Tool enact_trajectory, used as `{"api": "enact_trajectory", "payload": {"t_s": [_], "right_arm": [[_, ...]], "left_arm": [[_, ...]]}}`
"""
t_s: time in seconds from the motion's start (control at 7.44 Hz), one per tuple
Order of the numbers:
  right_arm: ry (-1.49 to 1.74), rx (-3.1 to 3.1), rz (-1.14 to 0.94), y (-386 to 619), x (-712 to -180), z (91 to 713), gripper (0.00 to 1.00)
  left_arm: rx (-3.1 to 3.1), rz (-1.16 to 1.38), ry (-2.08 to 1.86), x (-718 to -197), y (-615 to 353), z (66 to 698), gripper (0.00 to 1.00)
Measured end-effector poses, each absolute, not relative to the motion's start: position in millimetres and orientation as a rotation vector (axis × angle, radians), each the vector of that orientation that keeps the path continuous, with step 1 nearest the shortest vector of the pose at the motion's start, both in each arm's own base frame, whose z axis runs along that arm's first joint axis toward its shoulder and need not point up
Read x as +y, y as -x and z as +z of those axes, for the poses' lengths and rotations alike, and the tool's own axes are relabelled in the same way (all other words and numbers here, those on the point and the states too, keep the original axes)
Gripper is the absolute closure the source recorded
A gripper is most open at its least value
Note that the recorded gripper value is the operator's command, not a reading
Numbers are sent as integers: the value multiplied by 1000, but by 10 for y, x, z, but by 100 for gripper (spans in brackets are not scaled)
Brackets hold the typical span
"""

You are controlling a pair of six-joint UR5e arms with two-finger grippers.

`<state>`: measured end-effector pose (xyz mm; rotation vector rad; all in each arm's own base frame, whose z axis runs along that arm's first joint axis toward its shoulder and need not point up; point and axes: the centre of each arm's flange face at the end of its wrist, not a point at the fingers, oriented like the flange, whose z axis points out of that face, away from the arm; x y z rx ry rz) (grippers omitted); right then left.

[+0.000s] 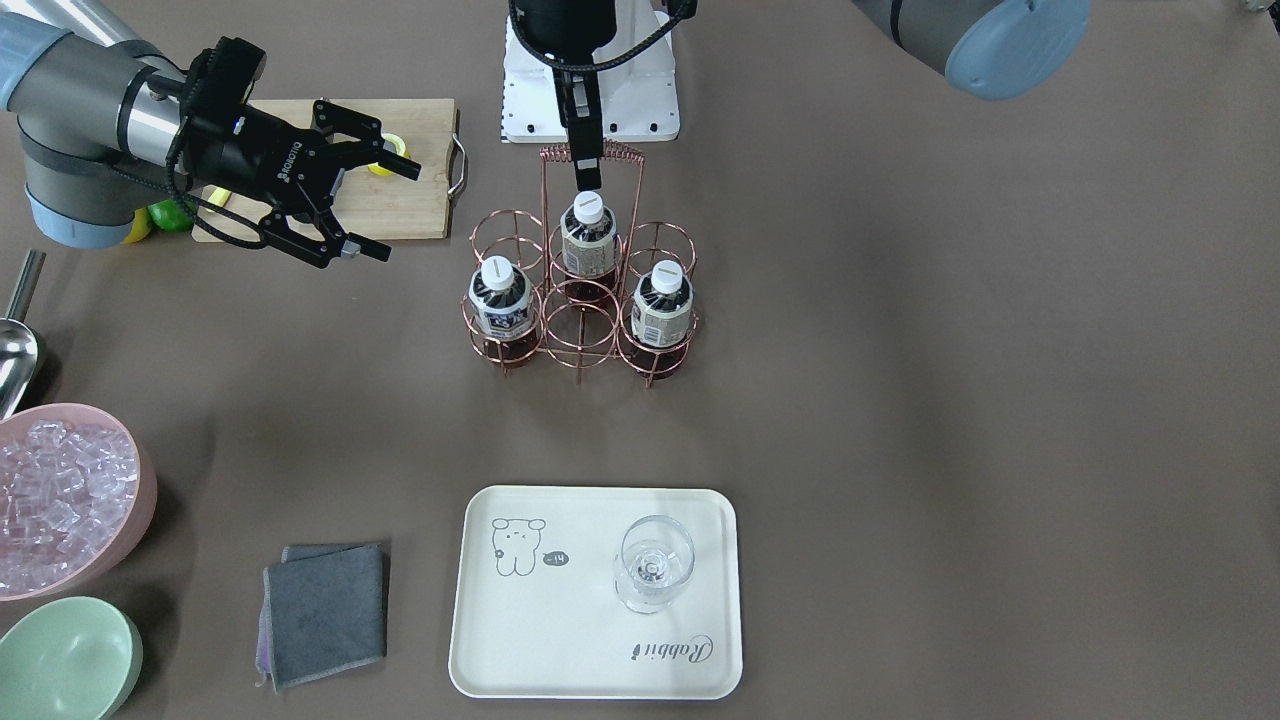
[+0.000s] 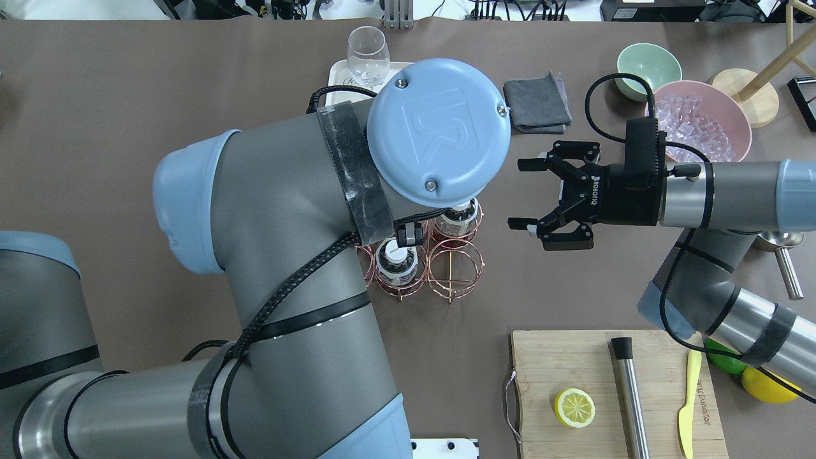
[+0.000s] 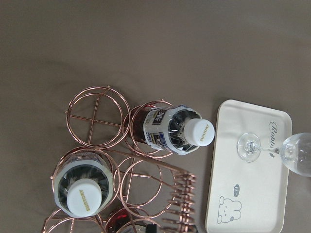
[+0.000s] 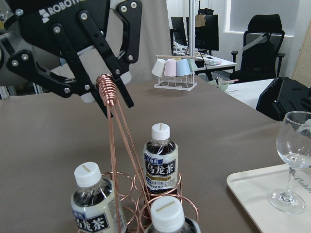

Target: Take tea from basket to plate

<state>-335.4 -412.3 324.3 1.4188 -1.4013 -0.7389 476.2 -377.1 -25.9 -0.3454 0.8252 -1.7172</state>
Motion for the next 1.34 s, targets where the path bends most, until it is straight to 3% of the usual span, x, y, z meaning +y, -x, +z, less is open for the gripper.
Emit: {"api": "enact_trajectory", "payload": {"t_s": [0.67, 1.34], "right_arm": [[-1578, -1335, -730, 3746, -3918, 3258, 0], [-1619, -1258, -760, 4133, -4305, 3153, 1]], "left_arm": [[823, -1719, 351, -3735, -4803, -278, 100], [820, -1722, 349, -3742, -4793, -259, 100]]}}
